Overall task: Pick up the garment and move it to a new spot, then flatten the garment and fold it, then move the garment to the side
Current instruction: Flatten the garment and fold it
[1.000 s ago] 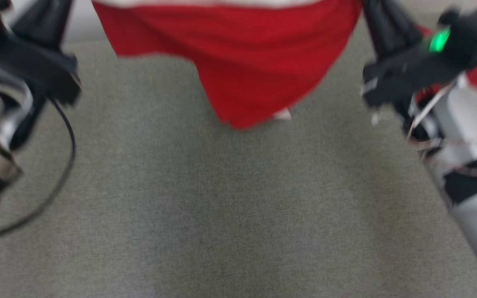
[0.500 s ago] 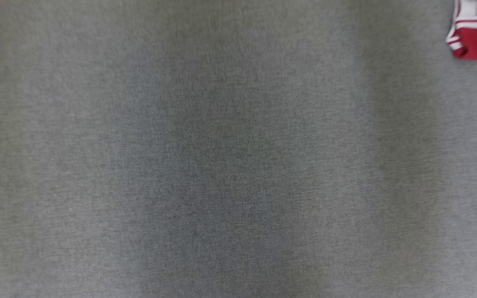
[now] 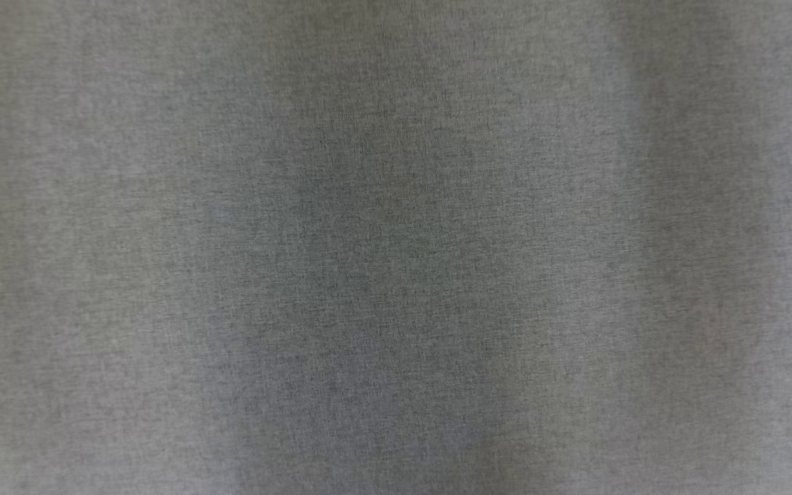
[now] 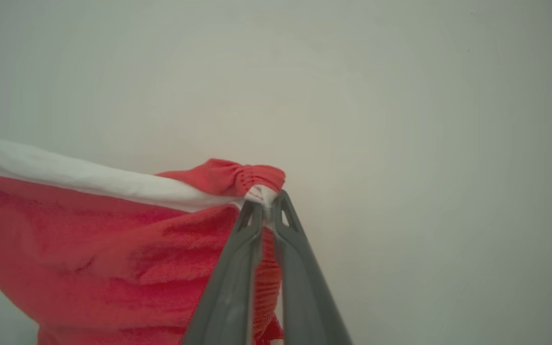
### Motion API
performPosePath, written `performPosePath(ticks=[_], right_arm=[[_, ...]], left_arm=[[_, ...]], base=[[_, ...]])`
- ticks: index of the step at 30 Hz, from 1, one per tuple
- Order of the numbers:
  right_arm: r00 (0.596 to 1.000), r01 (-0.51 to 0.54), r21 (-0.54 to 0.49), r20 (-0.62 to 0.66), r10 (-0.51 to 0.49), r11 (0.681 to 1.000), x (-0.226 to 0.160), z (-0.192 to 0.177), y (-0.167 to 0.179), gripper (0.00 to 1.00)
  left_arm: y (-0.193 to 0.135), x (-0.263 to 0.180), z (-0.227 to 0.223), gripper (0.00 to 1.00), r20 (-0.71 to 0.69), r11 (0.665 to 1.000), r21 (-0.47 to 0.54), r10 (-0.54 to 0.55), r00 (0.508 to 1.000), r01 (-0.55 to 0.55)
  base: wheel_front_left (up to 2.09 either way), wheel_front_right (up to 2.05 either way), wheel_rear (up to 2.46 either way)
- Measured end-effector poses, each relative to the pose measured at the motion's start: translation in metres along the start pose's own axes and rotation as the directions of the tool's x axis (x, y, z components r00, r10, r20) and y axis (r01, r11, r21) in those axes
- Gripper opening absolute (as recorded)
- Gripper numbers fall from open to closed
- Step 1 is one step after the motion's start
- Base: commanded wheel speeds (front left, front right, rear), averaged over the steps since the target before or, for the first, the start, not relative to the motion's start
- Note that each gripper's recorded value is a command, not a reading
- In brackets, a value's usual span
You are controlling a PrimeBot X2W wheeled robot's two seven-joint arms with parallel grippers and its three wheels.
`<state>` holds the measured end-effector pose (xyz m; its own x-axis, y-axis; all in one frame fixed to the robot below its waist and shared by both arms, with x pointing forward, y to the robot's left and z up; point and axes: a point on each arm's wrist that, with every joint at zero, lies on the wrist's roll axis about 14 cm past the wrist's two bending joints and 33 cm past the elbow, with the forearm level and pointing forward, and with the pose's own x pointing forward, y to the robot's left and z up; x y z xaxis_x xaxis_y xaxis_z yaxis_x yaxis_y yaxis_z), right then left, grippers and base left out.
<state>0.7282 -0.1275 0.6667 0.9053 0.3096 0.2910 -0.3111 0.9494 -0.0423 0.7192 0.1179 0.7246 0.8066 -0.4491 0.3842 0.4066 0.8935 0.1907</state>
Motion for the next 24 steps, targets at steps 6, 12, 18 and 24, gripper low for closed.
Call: performPosePath(ticks=[6, 12, 18, 24], right_arm=[[0.998, 0.008, 0.022, -0.055, -0.007, 1.0, -0.029, -0.026, -0.006, 0.0], [0.99, 0.035, 0.107, -0.143, -0.02, 0.994, -0.097, -0.063, -0.01, 0.0], [0.974, 0.073, 0.202, -0.227, -0.026, 0.977, -0.174, -0.088, -0.001, 0.0], [0.962, 0.135, 0.281, -0.267, -0.058, 0.95, -0.241, -0.095, 0.009, 0.0]], left_arm=[[-0.018, -0.03, -0.033, 0.0, -0.07, 0.998, -0.042, -0.039, 0.997, 0.036], [-0.045, -0.091, -0.049, 0.0, -0.092, 0.974, -0.223, 0.012, 0.996, -0.033], [-0.078, -0.167, -0.055, 0.0, -0.139, 0.926, -0.355, 0.082, 0.987, -0.128], [-0.114, -0.239, -0.062, 0.0, -0.229, 0.866, -0.448, 0.131, 0.964, -0.224]], base=[[0.0, 0.0, 0.0], [0.0, 0.0, 0.0], [0.0, 0.0, 0.0], [0.0, 0.0, 0.0]])
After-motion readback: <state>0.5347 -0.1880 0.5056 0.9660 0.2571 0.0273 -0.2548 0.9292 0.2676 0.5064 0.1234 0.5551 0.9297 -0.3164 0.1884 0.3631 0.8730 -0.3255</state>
